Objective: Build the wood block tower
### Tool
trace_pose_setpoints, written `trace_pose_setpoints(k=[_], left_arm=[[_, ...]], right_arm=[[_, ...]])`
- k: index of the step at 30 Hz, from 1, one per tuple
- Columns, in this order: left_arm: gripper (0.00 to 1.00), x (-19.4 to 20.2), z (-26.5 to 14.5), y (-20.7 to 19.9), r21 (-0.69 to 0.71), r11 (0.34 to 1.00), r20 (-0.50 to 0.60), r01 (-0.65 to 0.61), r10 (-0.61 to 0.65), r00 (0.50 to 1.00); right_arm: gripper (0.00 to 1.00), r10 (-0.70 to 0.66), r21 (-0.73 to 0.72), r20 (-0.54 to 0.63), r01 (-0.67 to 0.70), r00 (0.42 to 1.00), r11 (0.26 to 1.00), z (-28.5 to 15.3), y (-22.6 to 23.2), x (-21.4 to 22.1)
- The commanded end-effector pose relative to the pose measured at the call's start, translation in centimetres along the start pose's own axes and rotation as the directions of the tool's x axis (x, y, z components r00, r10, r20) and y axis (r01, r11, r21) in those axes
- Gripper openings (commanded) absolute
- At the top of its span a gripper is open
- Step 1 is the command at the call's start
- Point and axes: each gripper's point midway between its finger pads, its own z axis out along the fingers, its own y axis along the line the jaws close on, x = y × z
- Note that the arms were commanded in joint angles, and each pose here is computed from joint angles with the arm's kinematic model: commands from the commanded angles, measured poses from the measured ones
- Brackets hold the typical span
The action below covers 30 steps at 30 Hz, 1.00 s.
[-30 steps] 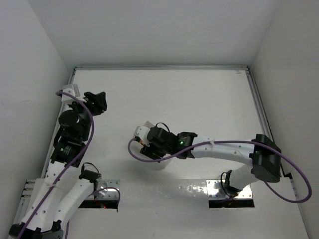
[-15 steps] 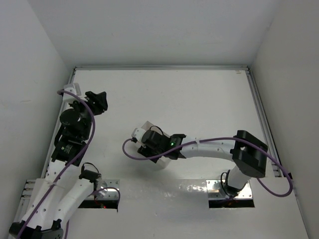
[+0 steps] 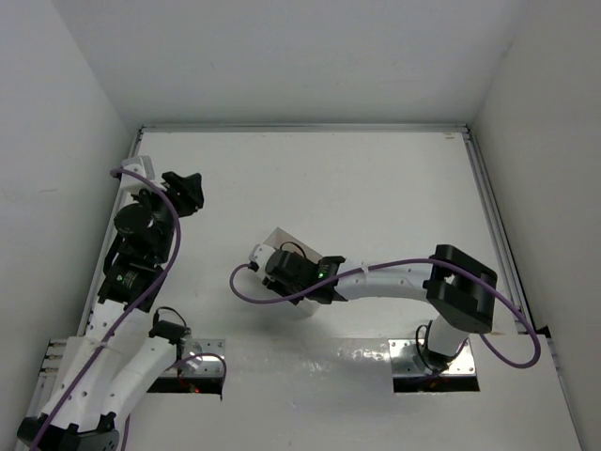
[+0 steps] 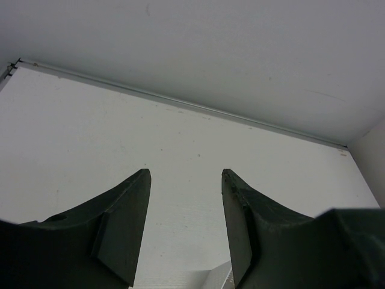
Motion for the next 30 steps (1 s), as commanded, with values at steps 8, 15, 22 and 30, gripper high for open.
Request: trace_pose_setpoints(k=[8,15,22,30], left_arm=[[0.47,-1.6,-0.1,-0.4,0.021,1.0,0.048,0.012,-0.013,0.999],[0.47,-1.6,-0.1,-0.5,0.023,1.0,0.048,0.012,-0.013,0.999],[0.47,-1.5,0.0,-0.5,0.024,1.0,0.042,0.014,-0.015,0.999],[0.47,-1.6,0.0,-0.6,0.03,0.999,0.043,0.016,-0.017,0.999]], right_arm=[[0.11,0.029,0.047,0.04,-0.03,0.999,0.998,0.1,-0.7,-0.8],[0.0,0.078,0.038,0.066,-0.081,0.995,0.996,-0.2,-1.2,-1.2],[0.0,0.138,0.007,0.1,-0.14,0.985,0.99,-0.8,-1.6,-1.6],[0.0,0.217,-0.035,0.143,-0.214,0.966,0.976,-1.4,-2.1,-2.1]])
